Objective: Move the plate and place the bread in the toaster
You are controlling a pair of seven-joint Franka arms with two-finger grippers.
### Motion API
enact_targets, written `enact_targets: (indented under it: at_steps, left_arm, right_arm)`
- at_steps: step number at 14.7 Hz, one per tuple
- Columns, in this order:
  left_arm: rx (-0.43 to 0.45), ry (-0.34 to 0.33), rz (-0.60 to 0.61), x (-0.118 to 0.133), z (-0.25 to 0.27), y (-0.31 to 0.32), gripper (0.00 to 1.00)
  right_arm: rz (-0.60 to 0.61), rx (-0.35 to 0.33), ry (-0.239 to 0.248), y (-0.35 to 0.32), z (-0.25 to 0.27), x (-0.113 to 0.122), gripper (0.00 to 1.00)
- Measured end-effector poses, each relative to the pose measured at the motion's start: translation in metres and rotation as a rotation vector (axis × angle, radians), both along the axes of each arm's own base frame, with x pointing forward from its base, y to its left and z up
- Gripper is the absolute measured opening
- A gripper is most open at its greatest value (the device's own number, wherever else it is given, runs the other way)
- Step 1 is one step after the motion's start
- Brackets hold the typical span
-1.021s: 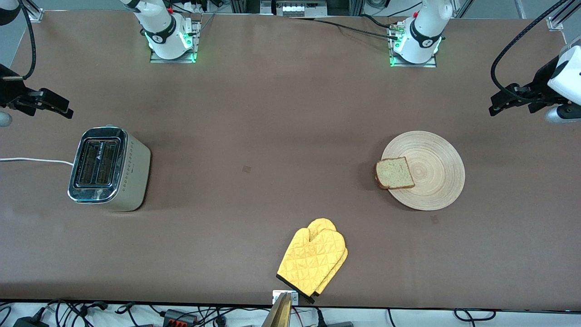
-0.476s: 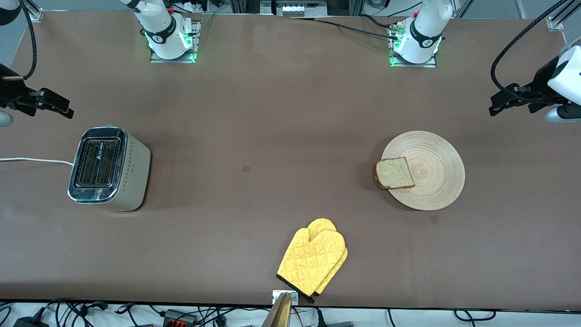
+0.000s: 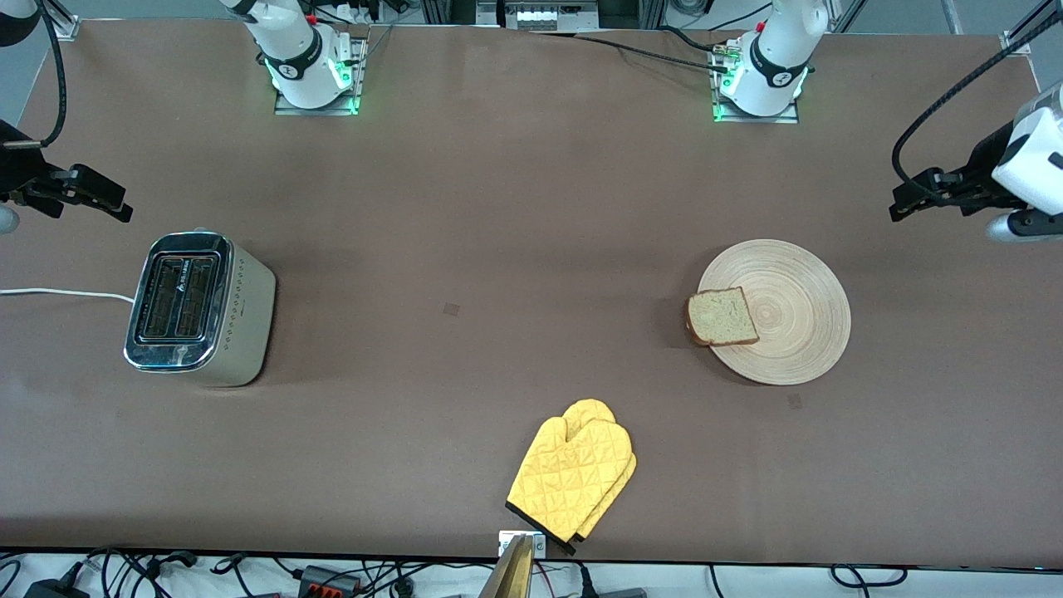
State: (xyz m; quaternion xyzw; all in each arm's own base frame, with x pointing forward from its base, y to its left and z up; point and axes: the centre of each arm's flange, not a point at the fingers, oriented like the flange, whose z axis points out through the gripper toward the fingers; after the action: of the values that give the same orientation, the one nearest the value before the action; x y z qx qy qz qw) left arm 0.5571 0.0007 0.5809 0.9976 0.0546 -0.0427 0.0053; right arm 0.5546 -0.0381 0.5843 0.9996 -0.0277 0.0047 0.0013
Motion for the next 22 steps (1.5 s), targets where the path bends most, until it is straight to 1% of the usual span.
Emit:
enact_targets:
  at_steps: [4,5,7,9,11,14,16,18,20,22]
  left_arm:
    - [-0.008,0.032,0.037,0.007,-0.018,0.021,1.00]
    - [-0.028,0.045,0.060,0.010,-0.026,0.032,1.00]
    - [-0.118,0.081,0.113,0.016,-0.051,0.068,1.00]
    - [-0.185,0.131,0.150,0.021,-0.089,0.112,1.00]
    - [-0.261,0.173,0.174,0.028,-0.127,0.131,1.00]
    - [-0.366,0.213,0.066,0.038,-0.183,0.137,1.00]
    - [-0.449,0.229,0.078,0.038,-0.223,0.158,1.00]
    - [-0.500,0.240,0.090,0.034,-0.259,0.181,1.00]
    - [-0.511,0.228,0.108,0.034,-0.285,0.187,1.00]
    - [-0.506,0.217,0.107,0.031,-0.306,0.180,1.00]
  right_arm:
    - [0.000,0.000,-0.002,0.000,0.000,0.000,1.00]
    - [0.000,0.000,-0.003,0.000,0.000,0.000,1.00]
    - [0.000,0.000,-0.006,0.000,0.001,0.001,1.00]
    - [0.001,0.000,-0.007,0.000,0.001,0.001,1.00]
    - [0.001,0.002,-0.007,0.001,0.001,0.001,1.00]
    - [0.001,0.003,-0.010,0.001,0.002,0.001,1.00]
    - [0.001,0.003,-0.012,0.001,0.002,0.002,1.00]
    - [0.001,0.003,-0.011,0.001,0.000,0.003,1.00]
    - [0.004,0.003,-0.009,0.003,-0.001,0.005,1.00]
    - [0.006,0.003,-0.008,0.003,-0.002,0.006,1.00]
